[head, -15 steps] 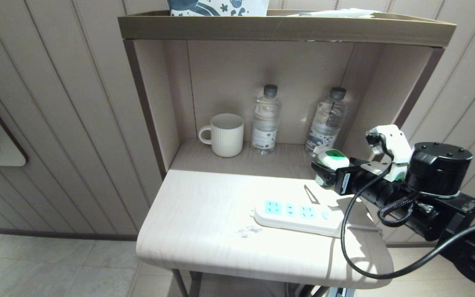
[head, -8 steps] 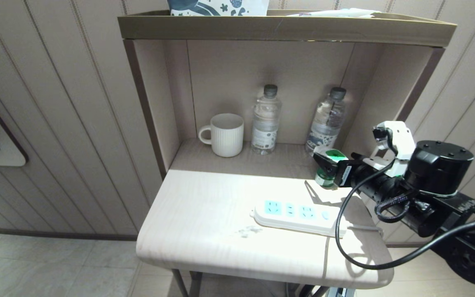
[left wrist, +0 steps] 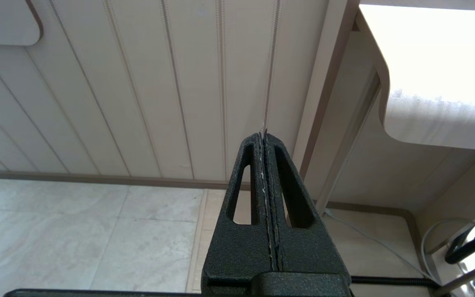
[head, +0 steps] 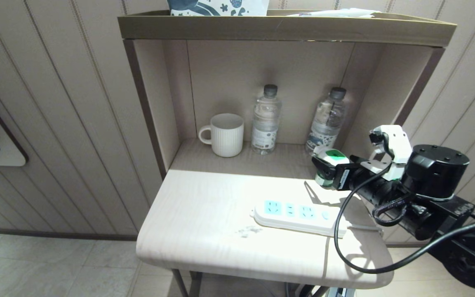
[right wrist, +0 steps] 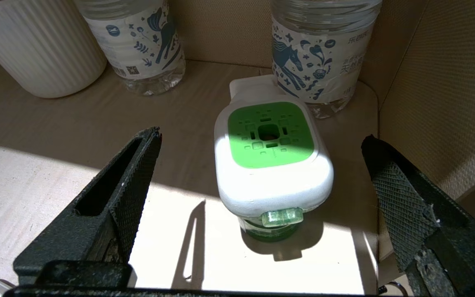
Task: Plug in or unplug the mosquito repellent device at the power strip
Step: Pick up the mosquito repellent liquid
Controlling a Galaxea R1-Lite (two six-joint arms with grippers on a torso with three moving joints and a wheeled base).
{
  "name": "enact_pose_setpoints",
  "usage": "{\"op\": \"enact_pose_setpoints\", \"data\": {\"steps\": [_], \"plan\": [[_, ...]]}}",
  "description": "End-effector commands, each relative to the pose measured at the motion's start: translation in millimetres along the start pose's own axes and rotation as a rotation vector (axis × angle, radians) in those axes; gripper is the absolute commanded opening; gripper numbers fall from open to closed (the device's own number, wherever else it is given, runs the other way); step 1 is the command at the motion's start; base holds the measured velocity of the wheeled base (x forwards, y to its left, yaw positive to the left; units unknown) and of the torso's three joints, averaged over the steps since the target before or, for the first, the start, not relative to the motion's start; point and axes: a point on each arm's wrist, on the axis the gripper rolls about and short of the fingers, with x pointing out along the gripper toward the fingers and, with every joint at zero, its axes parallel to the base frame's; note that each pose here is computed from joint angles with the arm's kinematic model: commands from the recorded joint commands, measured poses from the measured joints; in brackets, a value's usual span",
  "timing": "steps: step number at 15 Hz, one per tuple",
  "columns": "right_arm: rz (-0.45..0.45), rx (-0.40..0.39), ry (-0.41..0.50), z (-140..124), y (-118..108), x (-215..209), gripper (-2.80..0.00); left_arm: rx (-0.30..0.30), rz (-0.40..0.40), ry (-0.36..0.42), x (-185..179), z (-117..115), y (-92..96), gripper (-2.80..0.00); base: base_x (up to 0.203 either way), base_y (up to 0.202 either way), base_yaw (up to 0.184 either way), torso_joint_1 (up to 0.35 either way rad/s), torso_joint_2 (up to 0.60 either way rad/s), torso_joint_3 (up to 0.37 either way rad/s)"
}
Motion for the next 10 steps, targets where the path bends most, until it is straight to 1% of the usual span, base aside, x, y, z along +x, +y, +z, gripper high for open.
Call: {"op": "enact_pose_setpoints", "data": {"steps": [1, 3, 6, 8, 10], "plan": [[0.003, 0.005, -0.017, 2.3, 0.8, 0.8, 0.0, 0.0, 0.0, 0.0, 0.0, 0.4, 0.0, -2.8, 0.0, 0.0, 0.0, 0.0, 0.0, 0.0], [-0.003, 0.009, -0.006, -3.3, -0.7, 3.8, 0.0, 0.0, 0.0, 0.002, 0.1, 0.0, 0.0, -2.8, 0.0, 0.0, 0.0, 0.0, 0.0, 0.0], [0.0, 0.008, -0.018, -8.1, 0.1, 6.9, 0.0, 0.0, 0.0, 0.0, 0.0, 0.4, 0.0, -2.8, 0.0, 0.0, 0.0, 0.0, 0.0, 0.0], [0.001, 0.006, 0.001, -13.3, 0.4, 6.5, 0.0, 0.001, 0.0, 0.001, 0.1, 0.1, 0.0, -2.8, 0.0, 0.0, 0.0, 0.0, 0.0, 0.0], [0.003, 0.003, -0.002, -12.9, 1.0, 7.3, 0.0, 0.0, 0.0, 0.0, 0.0, 0.4, 0.0, -2.8, 0.0, 0.0, 0.0, 0.0, 0.0, 0.0]]}}
